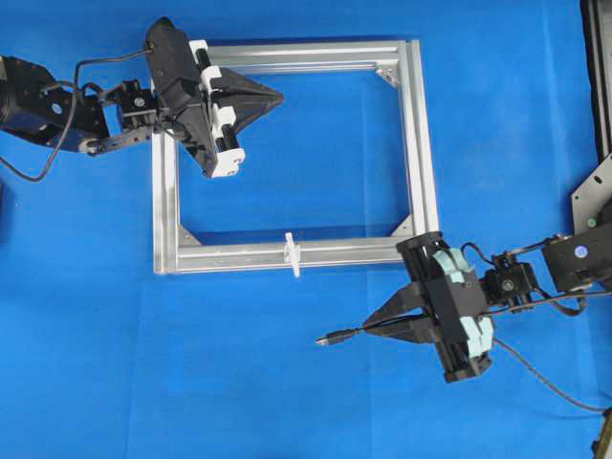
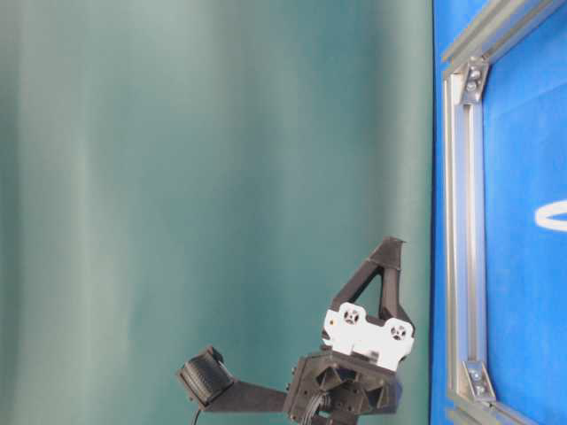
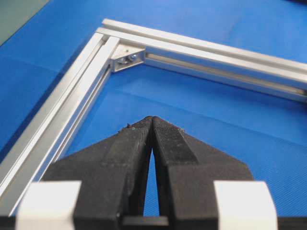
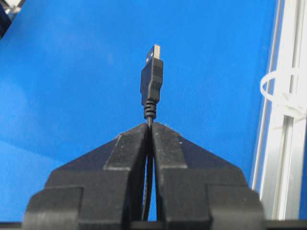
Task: Insert the wire through the string loop located in the center.
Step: 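Lift the cable and carry it toward the white zip-tie loop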
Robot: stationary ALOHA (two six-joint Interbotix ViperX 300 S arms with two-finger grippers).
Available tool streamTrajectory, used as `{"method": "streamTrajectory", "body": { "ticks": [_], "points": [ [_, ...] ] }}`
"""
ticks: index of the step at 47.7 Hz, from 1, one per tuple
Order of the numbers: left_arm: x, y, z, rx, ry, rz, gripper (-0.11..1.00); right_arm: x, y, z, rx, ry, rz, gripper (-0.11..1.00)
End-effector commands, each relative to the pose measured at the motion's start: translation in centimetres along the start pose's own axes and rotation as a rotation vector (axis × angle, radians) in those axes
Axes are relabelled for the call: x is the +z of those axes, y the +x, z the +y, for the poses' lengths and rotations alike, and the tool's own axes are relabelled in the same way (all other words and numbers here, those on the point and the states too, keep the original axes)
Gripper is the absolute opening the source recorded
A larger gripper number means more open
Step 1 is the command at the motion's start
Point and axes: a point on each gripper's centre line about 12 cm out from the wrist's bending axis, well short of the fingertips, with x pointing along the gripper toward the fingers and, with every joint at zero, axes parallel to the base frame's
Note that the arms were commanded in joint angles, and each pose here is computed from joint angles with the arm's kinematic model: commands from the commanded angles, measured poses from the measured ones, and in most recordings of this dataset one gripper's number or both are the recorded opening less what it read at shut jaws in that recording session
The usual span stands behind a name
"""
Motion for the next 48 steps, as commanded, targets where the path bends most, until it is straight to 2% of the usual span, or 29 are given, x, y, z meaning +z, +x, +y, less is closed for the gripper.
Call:
{"method": "streamTrajectory", "body": {
  "ticks": [1,9,32,48],
  "points": [
    [1.7,0.1,-0.4,-0.012,0.002,-0.052,0.0,0.9,-0.4,0.3,0.008,0.005,-0.034,-0.02],
    [1.7,0.1,-0.4,-0.012,0.003,-0.052,0.0,0.9,-0.4,-0.5,-0.012,0.011,-0.036,-0.02],
    [1.7,0.0,-0.9,-0.027,0.007,-0.051,0.0,0.1,-1.1,-6.5,-0.175,0.095,-0.025,-0.02],
    [1.6,0.0,-1.2,-0.033,0.008,-0.049,0.0,-0.2,-1.5,-7.8,-0.212,0.114,-0.027,-0.02]
  ]
}}
